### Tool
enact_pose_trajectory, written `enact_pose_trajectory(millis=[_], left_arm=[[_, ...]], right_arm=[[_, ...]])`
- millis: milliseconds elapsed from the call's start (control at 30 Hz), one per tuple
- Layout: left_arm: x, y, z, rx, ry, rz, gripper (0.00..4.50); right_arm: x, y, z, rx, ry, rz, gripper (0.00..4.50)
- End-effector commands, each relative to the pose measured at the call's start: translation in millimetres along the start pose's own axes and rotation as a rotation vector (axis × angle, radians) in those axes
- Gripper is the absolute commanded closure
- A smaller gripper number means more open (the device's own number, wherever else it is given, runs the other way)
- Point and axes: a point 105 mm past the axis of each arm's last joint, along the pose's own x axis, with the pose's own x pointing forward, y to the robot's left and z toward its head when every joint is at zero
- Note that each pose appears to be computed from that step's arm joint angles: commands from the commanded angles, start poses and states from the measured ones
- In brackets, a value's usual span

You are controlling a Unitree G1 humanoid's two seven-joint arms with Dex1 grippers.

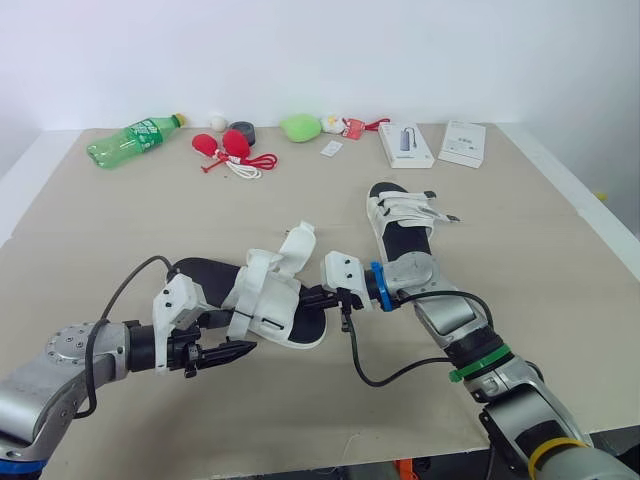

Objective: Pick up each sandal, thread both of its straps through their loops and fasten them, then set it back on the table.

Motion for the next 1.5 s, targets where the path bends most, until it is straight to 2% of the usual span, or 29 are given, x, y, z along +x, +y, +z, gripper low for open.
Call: enact_pose_trajectory(millis=[33,367,467,500,600,633,700,867,1133,1467,1500], left_arm=[[-3.7,-13.3,2.6,0.005,-0.019,-0.032,1.56],[-15.3,-15.2,-10.8,-0.081,-0.013,-0.004,1.56],[-12.5,-13.4,-9.2,-0.102,-0.037,-0.002,2.12],[-11.2,-12.8,-9.4,-0.104,-0.039,-0.003,2.59],[-7.6,-12.5,-10.7,-0.118,-0.040,-0.018,3.62],[-7.1,-13.0,-11.2,-0.123,-0.039,-0.024,4.14],[-8.0,-15.0,-12.1,-0.136,-0.036,-0.041,4.36],[-17.5,-38.2,-2.5,-0.217,-0.044,-0.170,4.36],[-26.6,-77.9,2.2,-0.313,0.037,-0.369,4.36],[-27.6,-69.7,3.3,-0.326,0.052,-0.308,4.36],[-27.9,-69.7,3.0,-0.328,0.060,-0.308,4.12]], right_arm=[[0.6,10.4,-29.1,0.065,0.104,0.026,4.50],[1.3,13.3,-29.8,0.065,0.104,0.036,4.50],[1.6,13.1,-29.8,0.060,0.106,0.038,4.50],[1.7,13.3,-29.9,0.057,0.106,0.039,4.50],[2.2,14.0,-29.7,0.055,0.106,0.042,4.50],[2.4,14.3,-29.7,0.054,0.106,0.043,4.50],[2.6,14.7,-29.7,0.054,0.106,0.043,4.50],[1.3,14.8,-31.5,0.057,0.108,0.040,4.50],[1.6,13.1,-31.8,0.059,0.108,0.037,4.50],[1.5,10.9,-32.5,0.056,0.113,0.036,4.50],[1.6,11.0,-32.6,0.054,0.113,0.037,4.50]])
